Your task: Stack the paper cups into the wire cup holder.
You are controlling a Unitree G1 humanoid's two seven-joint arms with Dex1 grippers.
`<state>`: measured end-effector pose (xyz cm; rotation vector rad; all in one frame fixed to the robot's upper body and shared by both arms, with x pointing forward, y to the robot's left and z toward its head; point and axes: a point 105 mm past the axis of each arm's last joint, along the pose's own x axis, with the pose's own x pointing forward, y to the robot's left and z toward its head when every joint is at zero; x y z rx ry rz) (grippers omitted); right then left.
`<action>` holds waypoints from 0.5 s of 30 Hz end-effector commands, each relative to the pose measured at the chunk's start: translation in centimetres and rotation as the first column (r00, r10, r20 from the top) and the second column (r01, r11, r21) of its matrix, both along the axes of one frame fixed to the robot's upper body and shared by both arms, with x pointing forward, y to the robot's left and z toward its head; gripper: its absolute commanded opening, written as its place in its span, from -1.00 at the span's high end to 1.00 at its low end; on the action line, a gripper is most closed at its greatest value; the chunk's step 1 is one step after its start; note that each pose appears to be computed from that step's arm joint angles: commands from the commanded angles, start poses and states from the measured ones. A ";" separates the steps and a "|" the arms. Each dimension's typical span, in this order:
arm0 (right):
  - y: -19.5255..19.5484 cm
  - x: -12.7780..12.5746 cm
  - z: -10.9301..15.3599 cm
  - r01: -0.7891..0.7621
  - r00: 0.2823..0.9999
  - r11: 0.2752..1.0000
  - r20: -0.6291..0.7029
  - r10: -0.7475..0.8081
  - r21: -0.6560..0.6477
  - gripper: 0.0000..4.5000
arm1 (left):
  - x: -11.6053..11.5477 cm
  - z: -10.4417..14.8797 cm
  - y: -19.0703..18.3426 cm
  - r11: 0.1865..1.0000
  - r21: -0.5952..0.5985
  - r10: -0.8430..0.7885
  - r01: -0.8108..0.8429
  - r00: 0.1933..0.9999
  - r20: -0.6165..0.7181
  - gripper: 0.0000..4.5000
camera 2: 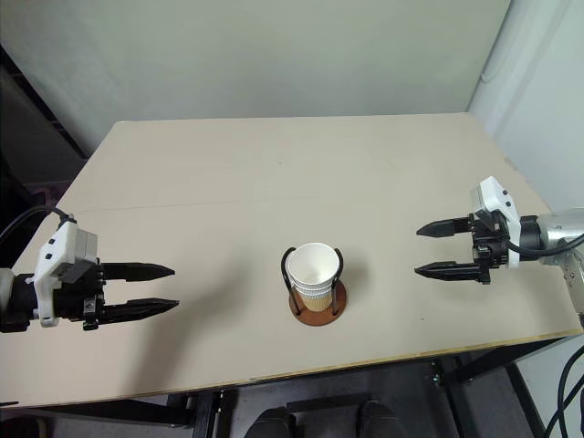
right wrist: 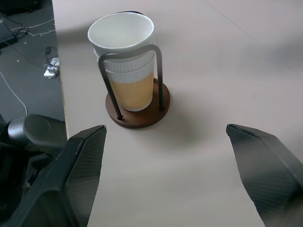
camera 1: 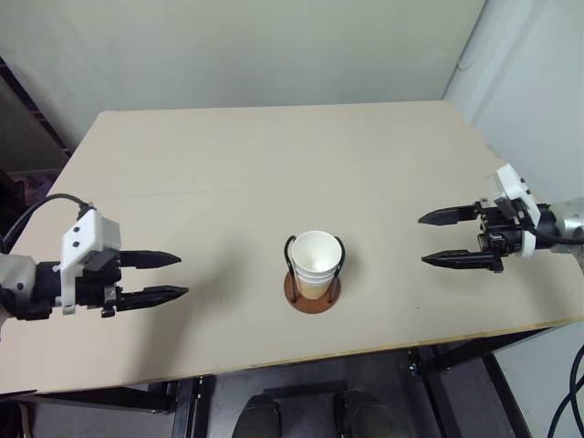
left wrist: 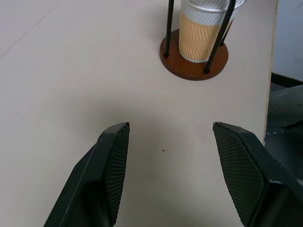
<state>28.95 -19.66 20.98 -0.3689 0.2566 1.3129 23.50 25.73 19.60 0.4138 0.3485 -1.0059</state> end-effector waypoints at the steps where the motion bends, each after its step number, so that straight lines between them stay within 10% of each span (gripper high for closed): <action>1: 0.0 -0.2 1.5 -0.012 0.999 1.000 0.050 0.012 0.001 -0.88 | -0.1 0.8 -0.3 1.000 0.003 -0.010 0.009 0.999 0.033 -0.33; 15: 0.6 0.3 1.5 -0.017 0.998 1.000 0.057 0.016 0.013 -0.88 | -0.3 0.8 -0.5 1.000 -0.010 0.006 -0.006 1.000 0.027 -0.33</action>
